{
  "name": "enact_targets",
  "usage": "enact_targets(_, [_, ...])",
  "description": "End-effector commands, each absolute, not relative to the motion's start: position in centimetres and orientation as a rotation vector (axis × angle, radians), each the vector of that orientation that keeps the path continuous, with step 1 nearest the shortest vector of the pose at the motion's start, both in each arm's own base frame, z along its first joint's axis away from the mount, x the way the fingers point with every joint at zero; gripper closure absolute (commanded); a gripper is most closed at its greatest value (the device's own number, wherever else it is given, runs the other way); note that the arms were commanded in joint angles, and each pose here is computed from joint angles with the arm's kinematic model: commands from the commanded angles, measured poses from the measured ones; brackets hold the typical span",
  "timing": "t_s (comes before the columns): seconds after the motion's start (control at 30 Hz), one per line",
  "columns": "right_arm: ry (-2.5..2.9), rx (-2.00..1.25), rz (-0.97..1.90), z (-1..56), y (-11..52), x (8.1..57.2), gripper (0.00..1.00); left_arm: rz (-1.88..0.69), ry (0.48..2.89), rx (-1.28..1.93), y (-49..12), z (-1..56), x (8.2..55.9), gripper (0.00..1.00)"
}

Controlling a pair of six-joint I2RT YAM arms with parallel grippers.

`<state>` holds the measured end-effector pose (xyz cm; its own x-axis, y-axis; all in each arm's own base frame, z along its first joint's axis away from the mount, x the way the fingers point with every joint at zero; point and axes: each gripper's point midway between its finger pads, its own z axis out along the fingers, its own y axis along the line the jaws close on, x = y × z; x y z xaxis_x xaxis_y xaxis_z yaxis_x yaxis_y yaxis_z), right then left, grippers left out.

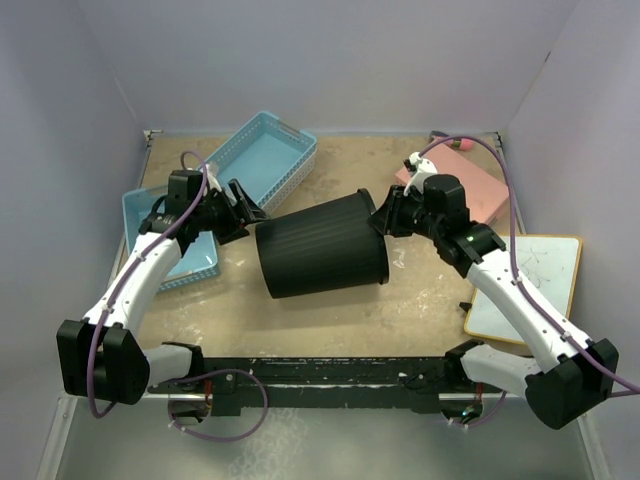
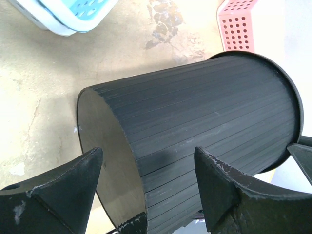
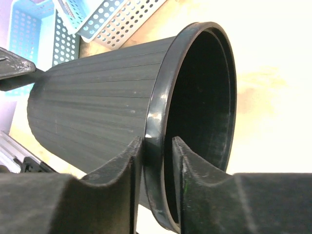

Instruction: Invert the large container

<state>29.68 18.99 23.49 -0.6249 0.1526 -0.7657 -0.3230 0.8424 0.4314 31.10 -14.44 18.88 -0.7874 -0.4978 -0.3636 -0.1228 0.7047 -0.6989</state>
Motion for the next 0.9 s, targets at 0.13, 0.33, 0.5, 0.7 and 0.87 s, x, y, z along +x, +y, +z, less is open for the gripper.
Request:
enact_targets(0.13, [2.105,-0.115,0.646,24.6,18.4,30.4,0.78,-1.137,2.287,-0.416,-16.7,21.3,31.2,0.28])
enact_targets(0.33, [2.099,-0.092,0.624,24.6,18.1,30.8,0.84,-1.205,2.269,-0.404,-17.3,22.2,31.0,0.28])
enact_targets(0.5, [2.097,-0.071,0.622,24.4,18.1,31.1,0.94,-1.320,2.168,-0.382,-18.3,25.1,31.4,0.29])
enact_targets(0.7, [2.094,-0.028,0.648,24.2,18.4,31.5,1.00,-1.448,2.019,-0.322,-20.3,30.0,32.4,0.29])
enact_targets(0.87, [2.073,0.031,0.701,24.3,18.4,32.0,1.00,-1.514,1.935,-0.206,-23.6,33.8,32.9,0.29])
